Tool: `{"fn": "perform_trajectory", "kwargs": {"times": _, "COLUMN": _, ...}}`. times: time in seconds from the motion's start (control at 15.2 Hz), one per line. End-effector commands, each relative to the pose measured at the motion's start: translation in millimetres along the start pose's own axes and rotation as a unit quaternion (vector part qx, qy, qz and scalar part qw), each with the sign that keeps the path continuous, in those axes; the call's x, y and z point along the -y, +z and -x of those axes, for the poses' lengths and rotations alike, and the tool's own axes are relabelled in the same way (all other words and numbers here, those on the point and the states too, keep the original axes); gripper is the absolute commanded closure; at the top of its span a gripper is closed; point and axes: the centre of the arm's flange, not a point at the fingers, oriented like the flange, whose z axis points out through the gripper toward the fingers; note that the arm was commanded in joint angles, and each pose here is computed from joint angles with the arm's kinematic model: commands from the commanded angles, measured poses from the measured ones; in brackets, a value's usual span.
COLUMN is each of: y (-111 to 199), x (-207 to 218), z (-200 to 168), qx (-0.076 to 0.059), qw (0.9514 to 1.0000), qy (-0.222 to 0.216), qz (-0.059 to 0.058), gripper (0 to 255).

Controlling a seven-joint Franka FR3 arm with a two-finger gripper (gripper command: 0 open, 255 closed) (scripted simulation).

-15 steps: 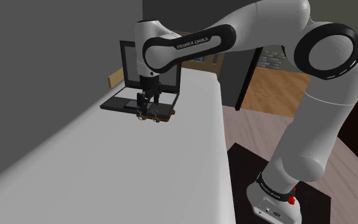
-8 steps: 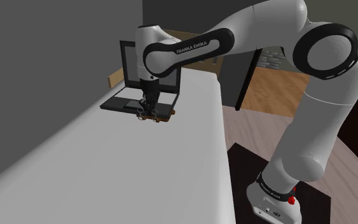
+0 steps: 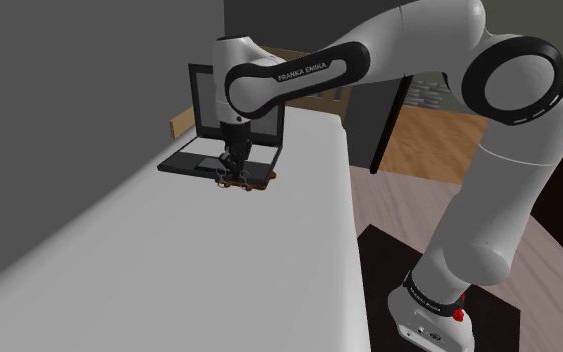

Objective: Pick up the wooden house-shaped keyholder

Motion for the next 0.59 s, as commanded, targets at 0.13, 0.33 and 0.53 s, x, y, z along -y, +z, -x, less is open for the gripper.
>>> {"fn": "perform_trajectory", "kwargs": {"times": 0.13, "y": -21, "x": 0, "z": 0, "qx": -0.001, "qw": 1.0, "qy": 0.0, "qz": 0.0, "gripper": 255}}
{"fn": "perform_trajectory", "kwargs": {"times": 0.33, "y": -37, "x": -1, "z": 1, "qx": -0.001, "qw": 1.0, "qy": 0.0, "qz": 0.0, "gripper": 255}}
{"fn": "perform_trajectory", "kwargs": {"times": 0.53, "y": -52, "x": -1, "z": 1, "qx": -0.001, "qw": 1.0, "qy": 0.0, "qz": 0.0, "gripper": 255}}
